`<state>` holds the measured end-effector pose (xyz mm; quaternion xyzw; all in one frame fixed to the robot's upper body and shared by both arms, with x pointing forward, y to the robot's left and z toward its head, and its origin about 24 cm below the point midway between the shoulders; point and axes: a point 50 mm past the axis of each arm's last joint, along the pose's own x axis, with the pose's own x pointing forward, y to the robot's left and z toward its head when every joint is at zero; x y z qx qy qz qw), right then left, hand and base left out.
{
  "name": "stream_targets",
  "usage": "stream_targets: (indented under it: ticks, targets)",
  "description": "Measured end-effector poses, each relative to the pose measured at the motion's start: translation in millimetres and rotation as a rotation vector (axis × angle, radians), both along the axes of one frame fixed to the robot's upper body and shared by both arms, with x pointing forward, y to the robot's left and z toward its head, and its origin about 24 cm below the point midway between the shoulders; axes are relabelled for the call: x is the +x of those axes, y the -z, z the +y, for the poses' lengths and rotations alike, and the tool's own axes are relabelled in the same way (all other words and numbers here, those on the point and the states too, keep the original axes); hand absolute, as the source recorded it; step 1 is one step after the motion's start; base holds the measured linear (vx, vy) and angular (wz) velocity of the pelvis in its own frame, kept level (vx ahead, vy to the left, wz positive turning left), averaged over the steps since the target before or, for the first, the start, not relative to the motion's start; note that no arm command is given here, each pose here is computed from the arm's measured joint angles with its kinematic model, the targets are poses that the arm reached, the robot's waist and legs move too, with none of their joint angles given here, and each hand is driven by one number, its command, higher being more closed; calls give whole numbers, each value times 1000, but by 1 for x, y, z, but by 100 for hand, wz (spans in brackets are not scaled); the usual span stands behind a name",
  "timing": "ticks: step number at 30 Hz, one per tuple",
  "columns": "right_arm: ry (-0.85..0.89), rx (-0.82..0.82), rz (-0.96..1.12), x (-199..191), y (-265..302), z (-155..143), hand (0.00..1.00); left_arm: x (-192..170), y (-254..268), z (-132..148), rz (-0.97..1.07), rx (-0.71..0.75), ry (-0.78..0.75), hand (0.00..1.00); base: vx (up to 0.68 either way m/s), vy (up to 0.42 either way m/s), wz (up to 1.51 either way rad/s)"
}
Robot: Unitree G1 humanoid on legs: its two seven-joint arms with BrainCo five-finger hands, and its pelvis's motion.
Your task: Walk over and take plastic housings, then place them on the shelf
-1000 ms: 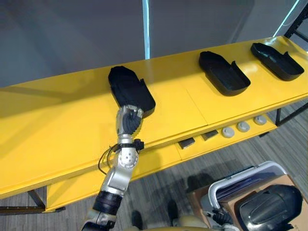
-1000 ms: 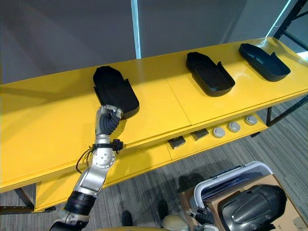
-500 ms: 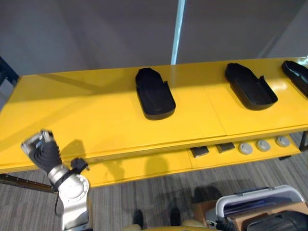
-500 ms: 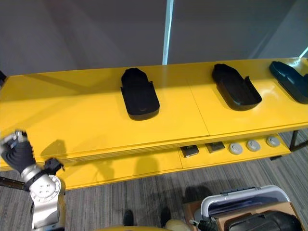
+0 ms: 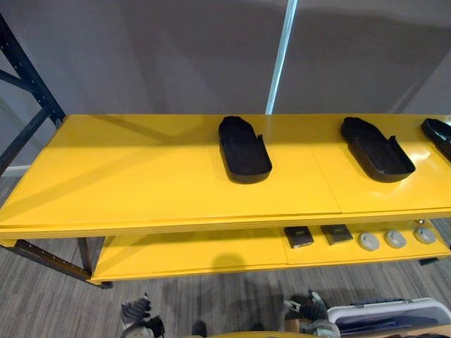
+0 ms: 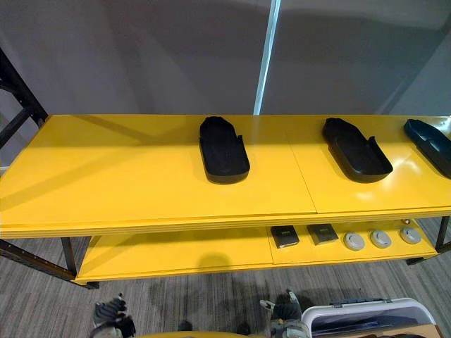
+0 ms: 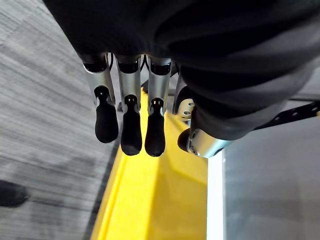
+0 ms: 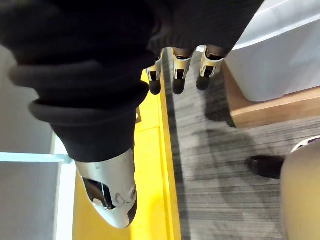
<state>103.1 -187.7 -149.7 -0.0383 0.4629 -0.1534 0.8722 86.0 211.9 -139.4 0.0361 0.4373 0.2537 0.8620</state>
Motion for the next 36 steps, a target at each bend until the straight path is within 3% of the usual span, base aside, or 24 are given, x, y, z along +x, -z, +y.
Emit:
stream_targets:
  ticks: [8, 18, 23, 36]
  targets:
    - [7, -4, -1, 7, 0, -3, 0, 20, -1, -5, 7, 55, 167, 0, 59, 3, -12]
    - [10, -14, -14, 11, -2, -7, 0, 18, 3, -9, 47, 59, 246, 0, -24, -3, -14]
    - [-11, -47, -65, 31, -10, -16, 0, 23, 2, -12, 31, 53, 250, 0, -4, -4, -63]
    - [-76, -67, -207, 83, -33, -12, 0, 81, -22, 0, -109, 153, 318, 0, -92, 112, -107]
